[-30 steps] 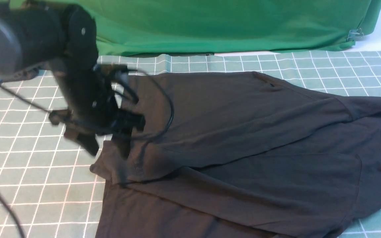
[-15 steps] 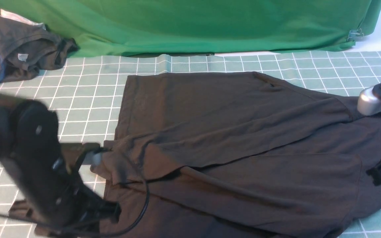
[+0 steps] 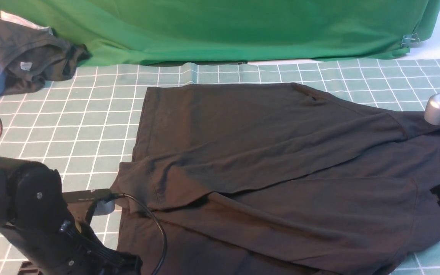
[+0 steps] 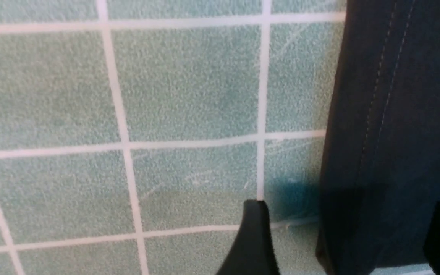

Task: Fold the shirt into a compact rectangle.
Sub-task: 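Grasp the near edge of the shirt at its hem and shoulder corners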

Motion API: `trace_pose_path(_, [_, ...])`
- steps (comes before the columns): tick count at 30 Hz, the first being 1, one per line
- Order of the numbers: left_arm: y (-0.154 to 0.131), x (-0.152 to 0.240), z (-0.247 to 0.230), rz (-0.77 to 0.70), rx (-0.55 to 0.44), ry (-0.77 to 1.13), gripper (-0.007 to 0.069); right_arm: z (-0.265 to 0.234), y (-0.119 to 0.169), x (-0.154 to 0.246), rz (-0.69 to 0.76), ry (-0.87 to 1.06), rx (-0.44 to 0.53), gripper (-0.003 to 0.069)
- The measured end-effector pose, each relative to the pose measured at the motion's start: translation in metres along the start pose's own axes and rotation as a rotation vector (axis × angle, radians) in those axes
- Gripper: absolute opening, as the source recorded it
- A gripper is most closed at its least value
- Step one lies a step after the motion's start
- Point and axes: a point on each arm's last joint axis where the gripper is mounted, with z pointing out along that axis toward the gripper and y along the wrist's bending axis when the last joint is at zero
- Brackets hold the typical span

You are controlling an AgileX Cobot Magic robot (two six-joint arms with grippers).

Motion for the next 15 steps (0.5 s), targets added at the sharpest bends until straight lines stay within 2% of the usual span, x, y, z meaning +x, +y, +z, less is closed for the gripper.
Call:
trace_pose_path(8, [-0.004, 0.014, 0.011, 0.071, -0.030, 0.030, 0.0528, 0.000, 0.000, -0.002, -0.017, -0.017, -0.001, 0.0010])
trace_pose_path(12, [-0.018, 0.020, 0.016, 0.134, -0.044, -0.005, 0.0528, 0.000, 0.000, -0.002, -0.019, -0.024, 0.000, 0.0010])
trace_pose_path(15, [-0.022, 0.020, 0.017, 0.126, -0.072, -0.038, 0.0528, 0.000, 0.000, -0.003, -0.019, -0.032, 0.001, 0.0010])
